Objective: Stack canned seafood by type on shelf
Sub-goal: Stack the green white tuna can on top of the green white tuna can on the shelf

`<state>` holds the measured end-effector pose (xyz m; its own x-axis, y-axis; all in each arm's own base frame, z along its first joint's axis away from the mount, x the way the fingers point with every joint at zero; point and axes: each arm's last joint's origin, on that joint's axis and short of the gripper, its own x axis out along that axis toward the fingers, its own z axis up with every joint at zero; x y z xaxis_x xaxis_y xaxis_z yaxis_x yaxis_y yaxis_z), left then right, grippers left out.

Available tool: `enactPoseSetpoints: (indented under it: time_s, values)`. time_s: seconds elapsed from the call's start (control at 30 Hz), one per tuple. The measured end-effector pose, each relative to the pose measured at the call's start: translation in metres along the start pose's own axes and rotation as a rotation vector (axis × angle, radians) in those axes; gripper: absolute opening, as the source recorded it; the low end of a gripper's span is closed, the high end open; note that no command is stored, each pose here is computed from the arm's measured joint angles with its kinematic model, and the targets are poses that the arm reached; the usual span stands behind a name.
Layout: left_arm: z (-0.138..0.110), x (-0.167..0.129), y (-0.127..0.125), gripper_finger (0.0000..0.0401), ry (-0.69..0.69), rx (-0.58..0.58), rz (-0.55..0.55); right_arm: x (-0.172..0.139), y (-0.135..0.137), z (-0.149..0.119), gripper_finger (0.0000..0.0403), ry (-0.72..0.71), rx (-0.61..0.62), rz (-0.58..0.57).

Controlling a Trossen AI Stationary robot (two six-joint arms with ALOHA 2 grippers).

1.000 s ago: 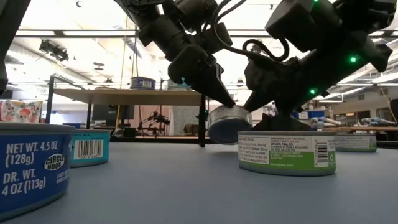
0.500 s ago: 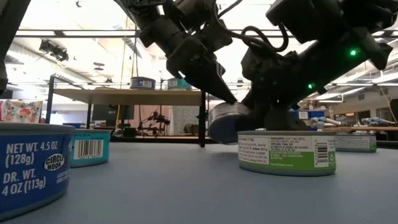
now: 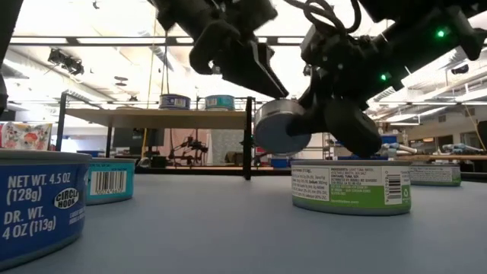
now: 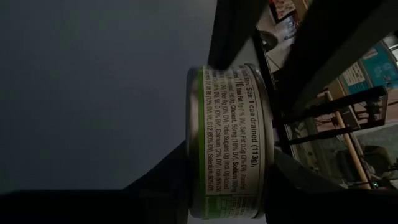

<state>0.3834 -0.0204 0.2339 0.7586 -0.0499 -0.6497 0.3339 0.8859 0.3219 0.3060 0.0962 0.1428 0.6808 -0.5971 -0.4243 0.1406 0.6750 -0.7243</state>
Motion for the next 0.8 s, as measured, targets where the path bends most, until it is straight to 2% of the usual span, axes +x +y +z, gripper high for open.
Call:
enactPoseSetpoints:
  time_s: [0.17,0.33,0.63,0.8]
  values:
    - [0.008,-0.011,-0.012,0.0197,0.065,0.080,0.136,-0.006,-0.010,0.005,0.0141,-0.025,0.035,-0.002]
    - [0.008,-0.014,-0.023,0.0230,0.119,0.093,0.147,-0.013,-0.020,0.011,0.0141,-0.058,0.069,0.018]
    - [-0.011,-0.015,-0.006,0.0239,0.089,0.026,0.165,-0.010,-0.027,0.012,0.0141,-0.069,0.099,0.028]
    - [-0.014,-0.014,-0.009,0.0239,0.088,0.036,0.134,-0.005,-0.030,0.011,0.0141,-0.066,0.103,0.033]
